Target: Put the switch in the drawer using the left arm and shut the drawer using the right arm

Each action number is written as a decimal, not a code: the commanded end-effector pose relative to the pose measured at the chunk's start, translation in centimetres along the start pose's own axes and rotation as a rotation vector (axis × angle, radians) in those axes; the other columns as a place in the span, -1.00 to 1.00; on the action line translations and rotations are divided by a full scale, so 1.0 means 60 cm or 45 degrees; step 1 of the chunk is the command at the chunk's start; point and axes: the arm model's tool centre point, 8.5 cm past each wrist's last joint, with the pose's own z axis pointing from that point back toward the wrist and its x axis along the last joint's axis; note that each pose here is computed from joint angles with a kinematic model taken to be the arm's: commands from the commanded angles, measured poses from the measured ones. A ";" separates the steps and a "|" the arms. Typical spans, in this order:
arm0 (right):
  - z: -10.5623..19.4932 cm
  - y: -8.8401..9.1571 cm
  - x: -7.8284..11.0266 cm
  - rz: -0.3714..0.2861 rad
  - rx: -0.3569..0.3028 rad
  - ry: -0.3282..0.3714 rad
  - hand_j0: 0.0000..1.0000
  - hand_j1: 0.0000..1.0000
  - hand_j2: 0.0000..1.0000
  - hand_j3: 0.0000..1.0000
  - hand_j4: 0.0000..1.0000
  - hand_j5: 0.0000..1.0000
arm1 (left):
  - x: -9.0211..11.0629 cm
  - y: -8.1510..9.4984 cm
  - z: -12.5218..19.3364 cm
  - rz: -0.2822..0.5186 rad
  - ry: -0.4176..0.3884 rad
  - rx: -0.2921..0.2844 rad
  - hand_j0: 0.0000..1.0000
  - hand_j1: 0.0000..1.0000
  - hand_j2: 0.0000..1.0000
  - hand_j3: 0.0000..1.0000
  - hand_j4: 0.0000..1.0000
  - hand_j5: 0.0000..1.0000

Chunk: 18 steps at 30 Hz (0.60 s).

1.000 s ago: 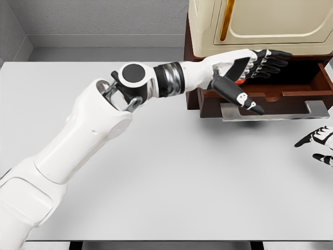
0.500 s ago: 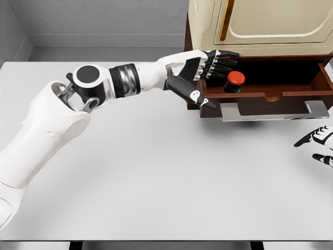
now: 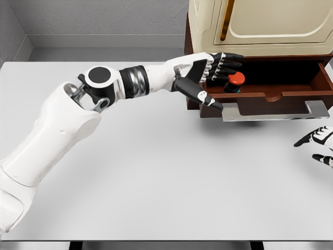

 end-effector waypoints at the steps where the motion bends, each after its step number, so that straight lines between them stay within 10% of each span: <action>1: 0.000 -0.001 0.001 -0.005 -0.002 -0.002 0.30 0.30 0.30 0.30 0.30 0.30 | 0.000 -0.011 -0.018 0.017 -0.012 -0.023 1.00 1.00 1.00 1.00 1.00 1.00; 18: 0.001 0.000 -0.001 -0.007 -0.003 0.002 0.30 0.30 0.30 0.30 0.30 0.30 | 0.053 -0.047 -0.126 -0.171 -0.011 -0.029 1.00 1.00 1.00 1.00 1.00 1.00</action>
